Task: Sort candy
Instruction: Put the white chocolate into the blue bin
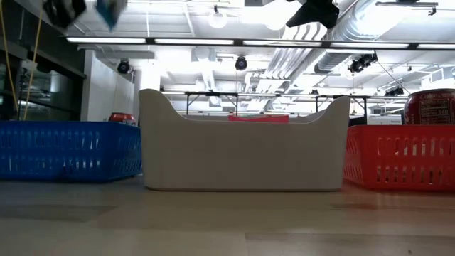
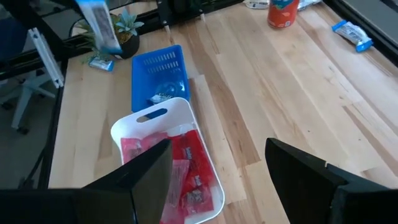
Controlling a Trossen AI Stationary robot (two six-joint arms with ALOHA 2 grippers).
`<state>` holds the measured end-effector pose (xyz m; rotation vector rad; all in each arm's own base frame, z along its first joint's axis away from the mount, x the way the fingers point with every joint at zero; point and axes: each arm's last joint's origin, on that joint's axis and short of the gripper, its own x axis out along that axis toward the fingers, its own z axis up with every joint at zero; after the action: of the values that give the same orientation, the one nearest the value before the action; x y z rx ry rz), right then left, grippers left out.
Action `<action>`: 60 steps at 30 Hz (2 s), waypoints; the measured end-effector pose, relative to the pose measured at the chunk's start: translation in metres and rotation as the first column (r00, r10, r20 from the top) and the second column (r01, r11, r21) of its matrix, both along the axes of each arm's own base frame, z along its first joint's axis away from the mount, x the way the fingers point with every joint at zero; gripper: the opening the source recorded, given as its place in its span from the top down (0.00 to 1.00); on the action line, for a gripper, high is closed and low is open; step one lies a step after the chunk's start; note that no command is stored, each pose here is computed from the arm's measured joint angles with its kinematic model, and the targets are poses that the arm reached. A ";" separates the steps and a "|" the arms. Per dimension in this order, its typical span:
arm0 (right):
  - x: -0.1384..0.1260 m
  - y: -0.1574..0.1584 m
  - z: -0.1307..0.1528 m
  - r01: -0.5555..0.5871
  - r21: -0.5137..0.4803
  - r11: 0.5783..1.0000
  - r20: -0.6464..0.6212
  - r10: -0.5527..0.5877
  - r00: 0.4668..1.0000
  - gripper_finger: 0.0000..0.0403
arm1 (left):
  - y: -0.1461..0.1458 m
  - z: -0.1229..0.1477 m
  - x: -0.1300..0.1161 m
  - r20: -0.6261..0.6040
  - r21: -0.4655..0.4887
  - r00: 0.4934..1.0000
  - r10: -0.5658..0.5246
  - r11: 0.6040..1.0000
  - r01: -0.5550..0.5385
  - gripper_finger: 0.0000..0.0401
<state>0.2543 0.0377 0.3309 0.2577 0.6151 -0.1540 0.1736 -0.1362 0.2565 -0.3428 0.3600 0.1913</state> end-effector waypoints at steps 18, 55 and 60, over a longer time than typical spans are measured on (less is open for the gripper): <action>0.000 -0.001 0.000 0.089 0.068 0.994 0.009 -0.090 0.996 0.37 | 0.031 -0.073 -0.007 -0.348 0.069 0.918 -0.193 0.971 0.230 1.00; -0.007 -0.083 0.047 0.620 0.139 0.772 0.133 -0.635 0.761 0.37 | 0.115 0.116 -0.012 0.079 0.352 0.988 0.131 0.924 -0.150 0.44; -0.016 -0.122 0.016 0.807 0.055 0.589 -0.104 -0.800 0.591 0.37 | 0.131 0.103 -0.014 0.080 0.325 0.987 0.141 0.932 -0.159 0.44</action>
<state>0.2386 -0.0838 0.3468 0.6273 0.5332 -1.0382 0.1593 -0.0054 0.3594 -0.0420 0.2408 0.3866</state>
